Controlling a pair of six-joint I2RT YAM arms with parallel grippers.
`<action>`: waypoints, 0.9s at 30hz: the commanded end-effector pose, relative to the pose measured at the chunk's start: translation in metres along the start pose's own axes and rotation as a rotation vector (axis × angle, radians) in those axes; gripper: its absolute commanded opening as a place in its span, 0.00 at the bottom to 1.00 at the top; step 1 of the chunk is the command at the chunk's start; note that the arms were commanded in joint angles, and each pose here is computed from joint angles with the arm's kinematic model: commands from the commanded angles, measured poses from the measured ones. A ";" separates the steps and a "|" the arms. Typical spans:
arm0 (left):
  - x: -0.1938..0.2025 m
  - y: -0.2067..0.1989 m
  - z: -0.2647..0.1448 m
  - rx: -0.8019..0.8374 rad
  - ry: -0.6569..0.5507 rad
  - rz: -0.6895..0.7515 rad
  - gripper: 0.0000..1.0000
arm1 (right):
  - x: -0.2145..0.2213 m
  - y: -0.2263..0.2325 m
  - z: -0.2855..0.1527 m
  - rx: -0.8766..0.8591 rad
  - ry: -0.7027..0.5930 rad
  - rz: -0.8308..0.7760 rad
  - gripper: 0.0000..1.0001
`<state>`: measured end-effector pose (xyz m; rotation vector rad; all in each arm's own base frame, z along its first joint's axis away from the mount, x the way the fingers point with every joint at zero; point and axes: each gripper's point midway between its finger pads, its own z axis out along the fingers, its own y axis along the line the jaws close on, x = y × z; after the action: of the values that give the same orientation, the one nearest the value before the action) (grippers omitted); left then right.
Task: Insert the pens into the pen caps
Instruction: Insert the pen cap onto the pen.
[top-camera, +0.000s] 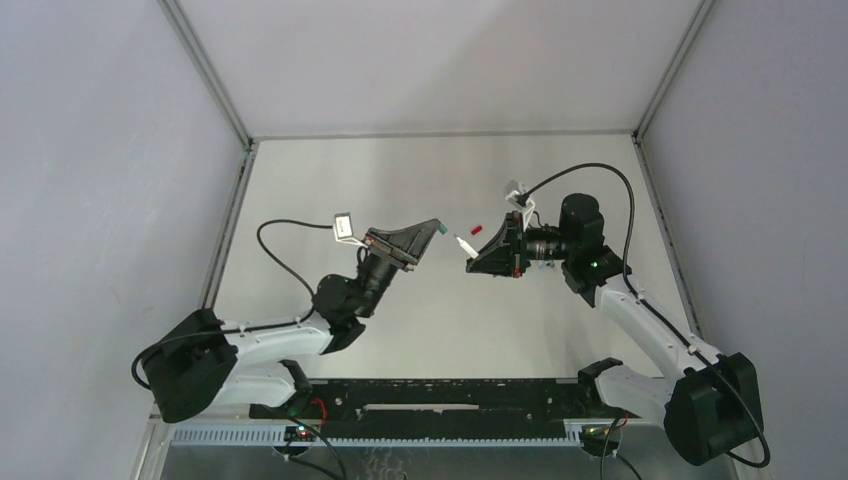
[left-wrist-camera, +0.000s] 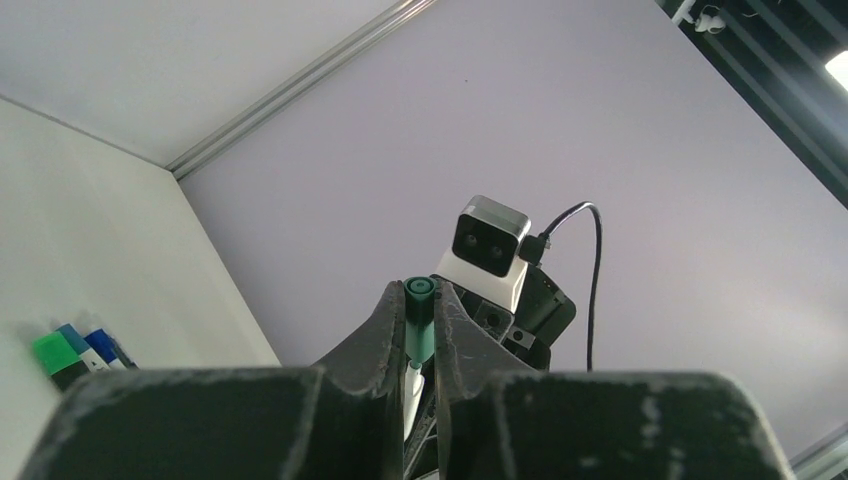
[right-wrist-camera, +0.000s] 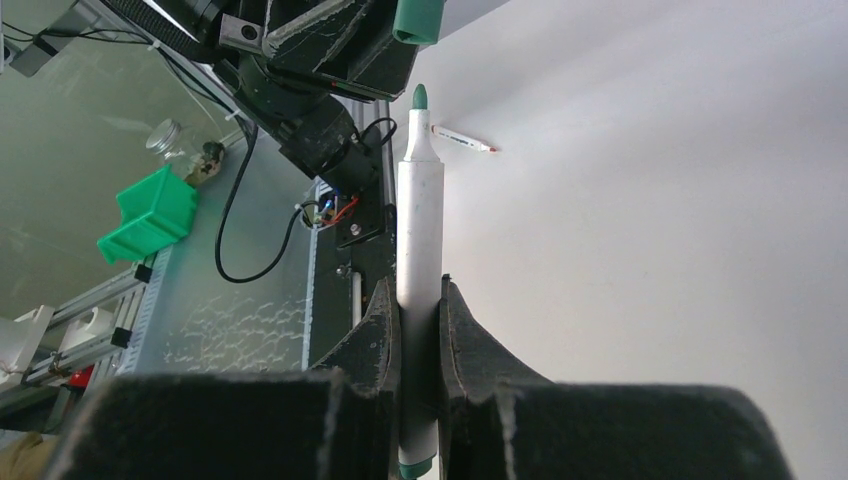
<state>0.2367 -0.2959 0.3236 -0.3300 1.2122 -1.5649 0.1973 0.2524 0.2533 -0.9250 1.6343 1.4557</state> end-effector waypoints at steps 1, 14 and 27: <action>-0.006 -0.019 0.008 0.058 -0.031 -0.038 0.00 | -0.005 0.004 0.003 -0.011 -0.014 -0.025 0.00; 0.003 -0.020 0.013 0.072 -0.010 -0.062 0.00 | -0.005 0.006 0.005 -0.018 -0.011 -0.028 0.00; 0.001 -0.024 0.012 0.086 -0.021 -0.084 0.00 | -0.005 0.005 0.004 -0.008 -0.014 -0.026 0.00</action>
<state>0.2363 -0.3067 0.3139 -0.3448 1.2322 -1.6074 0.1942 0.2559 0.2529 -0.9353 1.6335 1.4621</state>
